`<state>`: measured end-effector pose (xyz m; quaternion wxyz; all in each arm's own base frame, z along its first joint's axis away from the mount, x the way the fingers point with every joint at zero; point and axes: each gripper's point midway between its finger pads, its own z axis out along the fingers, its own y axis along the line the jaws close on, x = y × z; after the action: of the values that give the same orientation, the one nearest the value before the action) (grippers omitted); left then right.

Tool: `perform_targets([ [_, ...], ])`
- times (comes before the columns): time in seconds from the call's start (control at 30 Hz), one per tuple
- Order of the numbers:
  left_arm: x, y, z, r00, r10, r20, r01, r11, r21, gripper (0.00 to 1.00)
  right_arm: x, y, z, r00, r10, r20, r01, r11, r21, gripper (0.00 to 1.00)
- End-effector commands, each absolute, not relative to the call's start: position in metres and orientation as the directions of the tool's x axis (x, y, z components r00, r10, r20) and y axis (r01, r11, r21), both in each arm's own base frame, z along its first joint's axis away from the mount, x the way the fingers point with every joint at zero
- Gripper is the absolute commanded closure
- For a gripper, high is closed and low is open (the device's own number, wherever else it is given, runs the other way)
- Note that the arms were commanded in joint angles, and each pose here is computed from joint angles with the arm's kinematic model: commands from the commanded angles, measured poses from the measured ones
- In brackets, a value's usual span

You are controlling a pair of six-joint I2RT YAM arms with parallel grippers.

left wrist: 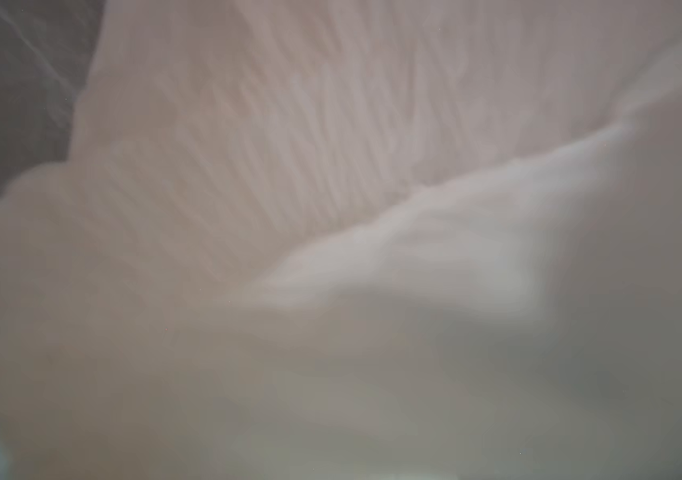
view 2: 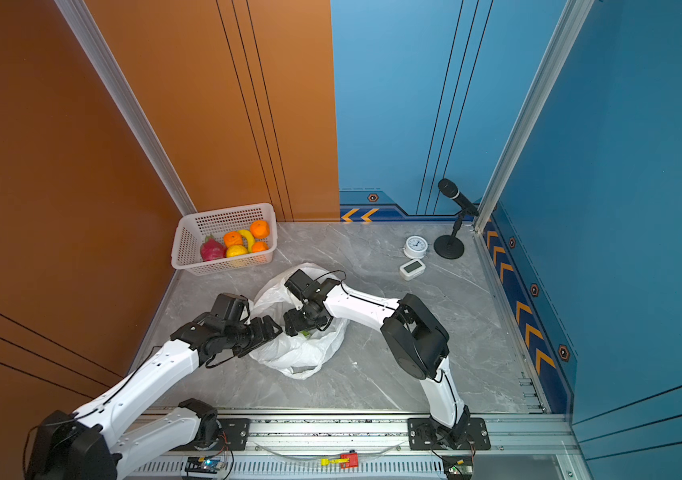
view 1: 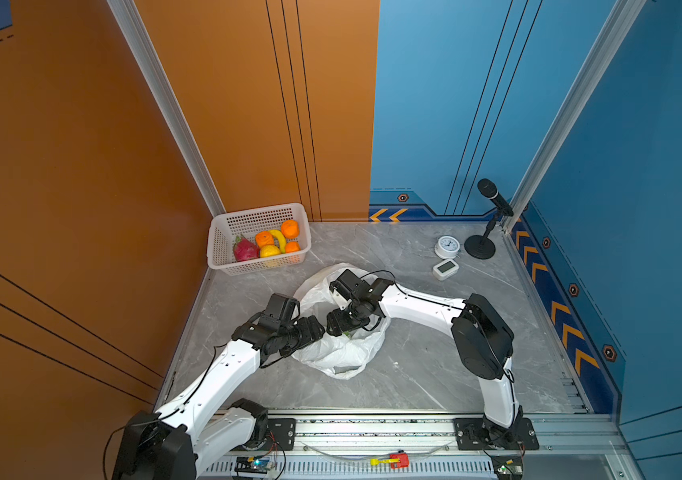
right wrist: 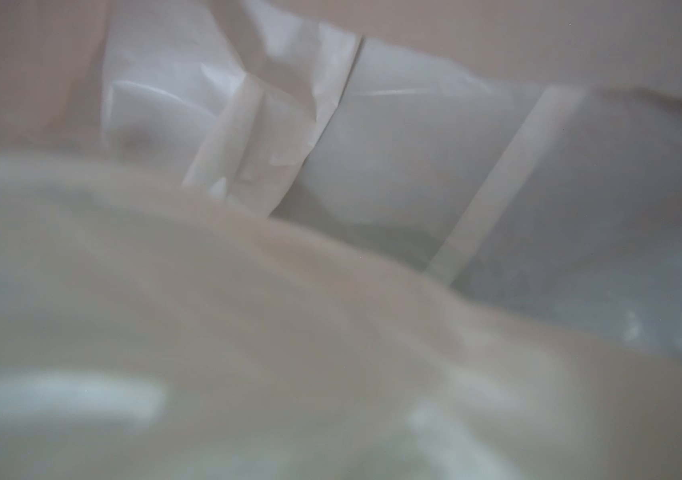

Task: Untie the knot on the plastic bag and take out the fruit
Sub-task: 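Reach the right gripper down into the bag toward the green fruit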

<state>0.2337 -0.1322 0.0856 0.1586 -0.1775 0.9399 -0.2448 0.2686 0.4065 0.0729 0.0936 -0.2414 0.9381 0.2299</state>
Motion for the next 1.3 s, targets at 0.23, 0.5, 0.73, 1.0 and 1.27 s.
perform_targets([
  [0.23, 0.229, -0.132, 0.057, -0.928, -0.358, -0.101, -0.285, 0.859, -0.426, 0.52, 0.271, 0.403, 0.104, -0.854, -0.384, -0.350, -0.511, 0.746, 0.428, 0.29],
  [0.5, 0.217, -0.127, 0.042, -0.936, -0.346, -0.069, -0.293, 0.871, -0.393, 0.75, 0.280, 0.396, 0.100, -0.865, -0.356, -0.353, -0.485, 0.776, 0.404, 0.23],
  [0.73, 0.221, -0.128, 0.043, -0.937, -0.341, -0.077, -0.285, 0.873, -0.395, 0.78, 0.283, 0.405, 0.084, -0.860, -0.391, -0.329, -0.501, 0.774, 0.388, 0.18],
  [1.0, 0.221, -0.127, 0.041, -0.937, -0.339, -0.087, -0.281, 0.877, -0.390, 0.78, 0.292, 0.411, 0.052, -0.862, -0.400, -0.311, -0.494, 0.801, 0.338, 0.18],
  [1.27, 0.231, -0.126, 0.045, -0.926, -0.360, -0.110, -0.292, 0.872, -0.393, 0.78, 0.295, 0.415, 0.054, -0.860, -0.390, -0.328, -0.494, 0.799, 0.344, 0.45],
])
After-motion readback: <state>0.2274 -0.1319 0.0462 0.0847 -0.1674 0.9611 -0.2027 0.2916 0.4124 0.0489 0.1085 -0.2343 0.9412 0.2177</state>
